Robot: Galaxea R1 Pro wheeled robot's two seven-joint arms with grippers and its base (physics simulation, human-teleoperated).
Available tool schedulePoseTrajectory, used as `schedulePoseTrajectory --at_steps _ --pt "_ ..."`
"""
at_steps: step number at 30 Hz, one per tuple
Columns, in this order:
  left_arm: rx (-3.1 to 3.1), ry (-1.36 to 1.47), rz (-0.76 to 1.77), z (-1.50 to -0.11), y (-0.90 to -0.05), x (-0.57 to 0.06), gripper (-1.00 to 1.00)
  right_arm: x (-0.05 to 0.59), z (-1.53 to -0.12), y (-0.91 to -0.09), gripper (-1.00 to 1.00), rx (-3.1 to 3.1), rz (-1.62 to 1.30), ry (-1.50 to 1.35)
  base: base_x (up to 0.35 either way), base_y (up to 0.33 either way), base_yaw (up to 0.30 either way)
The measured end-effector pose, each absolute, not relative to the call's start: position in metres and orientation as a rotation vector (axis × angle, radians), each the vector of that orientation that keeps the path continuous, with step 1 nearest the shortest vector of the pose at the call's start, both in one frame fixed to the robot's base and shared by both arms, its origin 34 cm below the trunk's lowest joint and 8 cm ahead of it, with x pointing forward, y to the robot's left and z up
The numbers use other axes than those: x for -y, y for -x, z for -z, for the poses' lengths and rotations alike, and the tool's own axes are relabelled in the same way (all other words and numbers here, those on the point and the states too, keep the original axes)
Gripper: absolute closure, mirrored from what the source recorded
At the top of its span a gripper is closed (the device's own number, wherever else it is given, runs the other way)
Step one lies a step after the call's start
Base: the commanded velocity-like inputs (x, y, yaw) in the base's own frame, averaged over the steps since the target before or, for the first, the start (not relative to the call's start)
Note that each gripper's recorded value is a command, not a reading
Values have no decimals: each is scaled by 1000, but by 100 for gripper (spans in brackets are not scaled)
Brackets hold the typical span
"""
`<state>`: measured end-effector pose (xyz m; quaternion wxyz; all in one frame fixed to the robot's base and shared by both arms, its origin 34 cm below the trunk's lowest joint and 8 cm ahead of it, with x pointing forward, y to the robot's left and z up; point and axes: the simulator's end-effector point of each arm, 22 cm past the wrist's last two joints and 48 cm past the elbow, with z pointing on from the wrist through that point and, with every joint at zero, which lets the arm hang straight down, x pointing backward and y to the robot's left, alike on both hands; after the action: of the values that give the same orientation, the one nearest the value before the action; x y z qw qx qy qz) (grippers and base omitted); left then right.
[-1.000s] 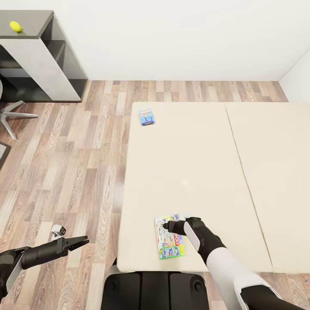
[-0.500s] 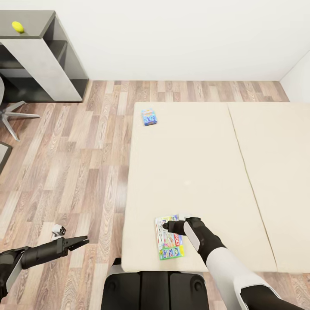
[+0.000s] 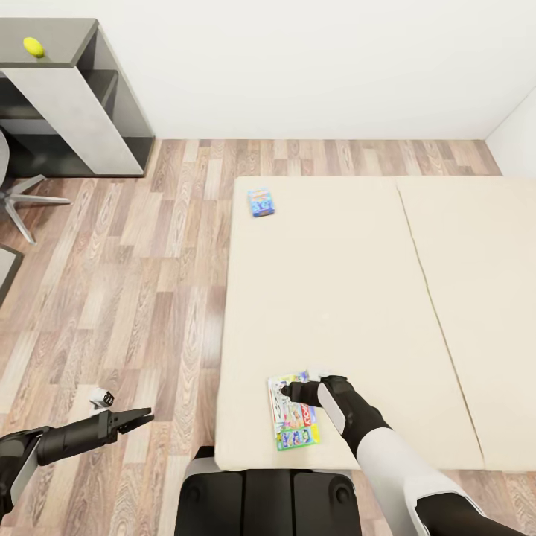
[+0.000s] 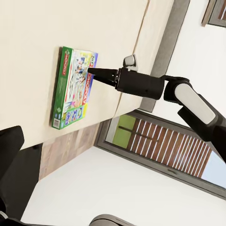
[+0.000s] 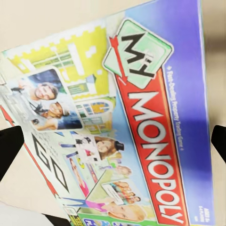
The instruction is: Put all the toys in the child's room - the three board games (two on the bed and one on the table), the two jigsaw puzzles on the table, and the tennis ball on the table - inside the toy box on the table in the child's room.
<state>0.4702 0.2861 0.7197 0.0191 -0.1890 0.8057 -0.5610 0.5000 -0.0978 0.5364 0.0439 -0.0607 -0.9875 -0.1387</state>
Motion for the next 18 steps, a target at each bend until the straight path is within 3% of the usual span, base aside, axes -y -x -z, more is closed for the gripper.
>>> schedulePoseTrajectory --at_steps 18 --pt "-2501 587 1741 -720 -470 -286 -100 95 -537 -500 -100 3017 430 186 0 53 0"
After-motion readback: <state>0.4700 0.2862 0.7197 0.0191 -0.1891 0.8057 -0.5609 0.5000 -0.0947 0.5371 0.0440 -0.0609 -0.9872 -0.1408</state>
